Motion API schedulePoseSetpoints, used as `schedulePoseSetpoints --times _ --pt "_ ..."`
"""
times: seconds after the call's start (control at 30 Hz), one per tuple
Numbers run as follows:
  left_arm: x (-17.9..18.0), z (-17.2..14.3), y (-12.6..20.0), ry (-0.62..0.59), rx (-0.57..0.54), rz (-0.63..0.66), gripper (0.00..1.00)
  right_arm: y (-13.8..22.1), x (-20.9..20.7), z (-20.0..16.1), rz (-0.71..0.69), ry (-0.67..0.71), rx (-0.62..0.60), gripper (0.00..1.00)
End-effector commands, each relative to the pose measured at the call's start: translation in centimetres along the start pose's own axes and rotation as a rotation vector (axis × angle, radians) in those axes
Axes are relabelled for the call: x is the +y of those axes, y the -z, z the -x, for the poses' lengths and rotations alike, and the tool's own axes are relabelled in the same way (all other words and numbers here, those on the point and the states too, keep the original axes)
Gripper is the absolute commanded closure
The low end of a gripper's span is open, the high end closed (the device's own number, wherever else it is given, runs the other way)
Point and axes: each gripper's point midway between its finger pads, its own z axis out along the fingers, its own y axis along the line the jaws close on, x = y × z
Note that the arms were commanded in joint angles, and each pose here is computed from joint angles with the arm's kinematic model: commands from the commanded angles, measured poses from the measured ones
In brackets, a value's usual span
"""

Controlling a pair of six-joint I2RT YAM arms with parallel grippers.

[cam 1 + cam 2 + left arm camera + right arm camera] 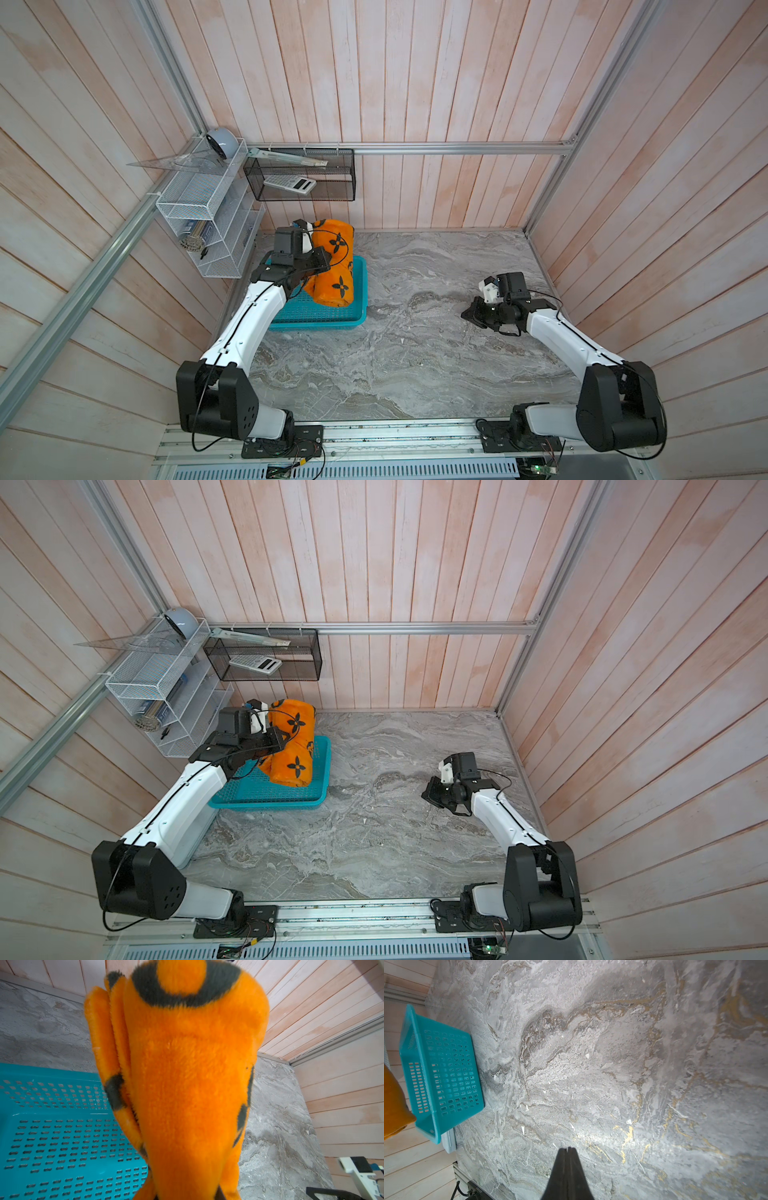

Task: Roll up the pillowcase
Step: Place the pillowcase in the bin, then move the bin to the center of the board.

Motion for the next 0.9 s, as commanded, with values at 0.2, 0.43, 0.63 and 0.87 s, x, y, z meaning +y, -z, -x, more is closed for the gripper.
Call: schedulePoseSetpoints --times 0.2,0.43,0.63,0.87 --pt "4.3 -8.4 -8.4 0.172 0.162 -0.029 1.0 -0.4 0.4 0.1 0.013 0.024 -0.001 1.0" --pt "2.1 -15.6 -12.7 0.228 0.272 -0.024 1.0 -1.0 0.2 0.2 0.018 0.014 0.003 1.0" --pt "-5.3 -18.5 -18.1 0.257 0.253 -0.11 1.0 -0.7 0.0 0.3 0.0 0.024 -0.002 1.0" --pt "-12.3 -19.7 -21.3 0.275 0.237 -0.226 1.0 -0.1 -0.9 0.5 -0.048 0.018 -0.01 1.0"
